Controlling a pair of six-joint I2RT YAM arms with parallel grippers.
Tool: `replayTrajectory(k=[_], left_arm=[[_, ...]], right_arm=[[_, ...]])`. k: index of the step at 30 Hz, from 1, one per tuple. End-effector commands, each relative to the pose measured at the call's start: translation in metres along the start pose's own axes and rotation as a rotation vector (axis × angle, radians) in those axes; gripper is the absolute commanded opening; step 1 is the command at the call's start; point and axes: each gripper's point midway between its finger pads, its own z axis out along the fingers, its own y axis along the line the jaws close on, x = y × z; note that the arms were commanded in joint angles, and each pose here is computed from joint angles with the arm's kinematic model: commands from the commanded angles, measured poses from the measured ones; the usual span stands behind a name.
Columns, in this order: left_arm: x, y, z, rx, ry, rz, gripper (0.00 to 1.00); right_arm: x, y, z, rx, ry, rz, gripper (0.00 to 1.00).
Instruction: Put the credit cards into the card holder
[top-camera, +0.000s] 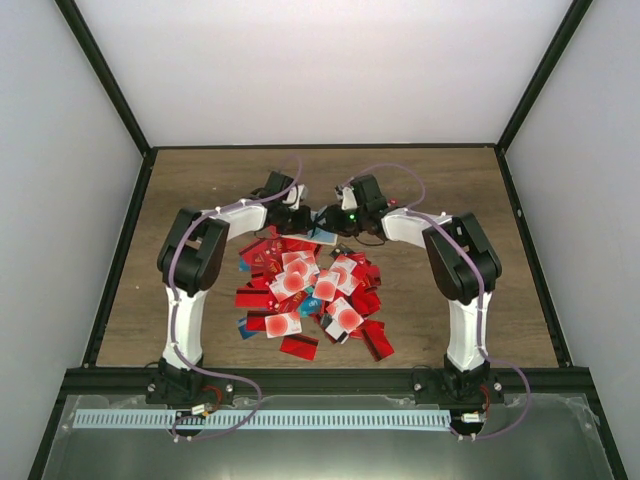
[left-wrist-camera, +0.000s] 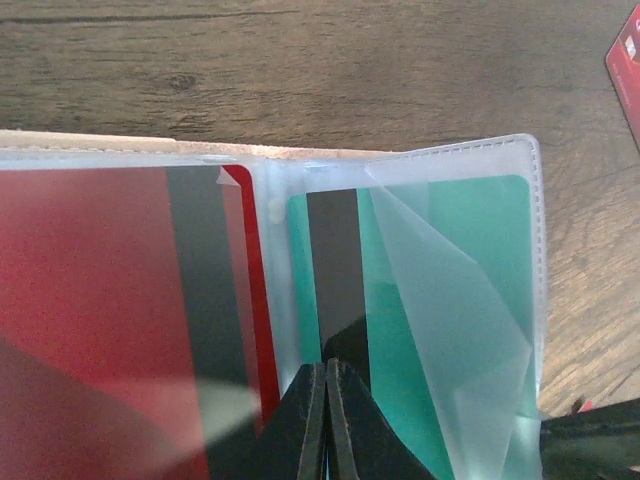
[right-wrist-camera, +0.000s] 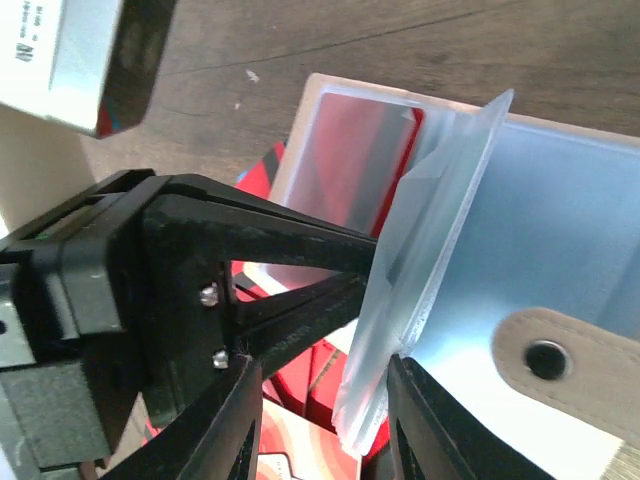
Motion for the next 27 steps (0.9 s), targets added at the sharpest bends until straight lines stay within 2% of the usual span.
replayTrajectory(k=[1,8,19,27], left_arm=[[0.005,-0.014,-0.008,0.070,0.018,-0.021,0.04],[-0.008,-0.003,-0.027,0.055,-0.042,-0.067,0.04],[-0.017,0.036,-0.078,-0.025,-0.161,-0.161,0.04],[-0.016,0.052,-0.100,-0.052,-0.223,-0.149,0.04]], right_arm=[[-0.010,0.028,0.007,-0.071,-0.013,-0.071,0.37],[-0.012,0.031,0.015,-0.079,0.000,-0.079,0.37],[-0.014,0.040,0.038,-0.098,0.024,-0.095,0.37],[-0.013,0.044,0.056,-0.118,0.046,-0.097,0.37]])
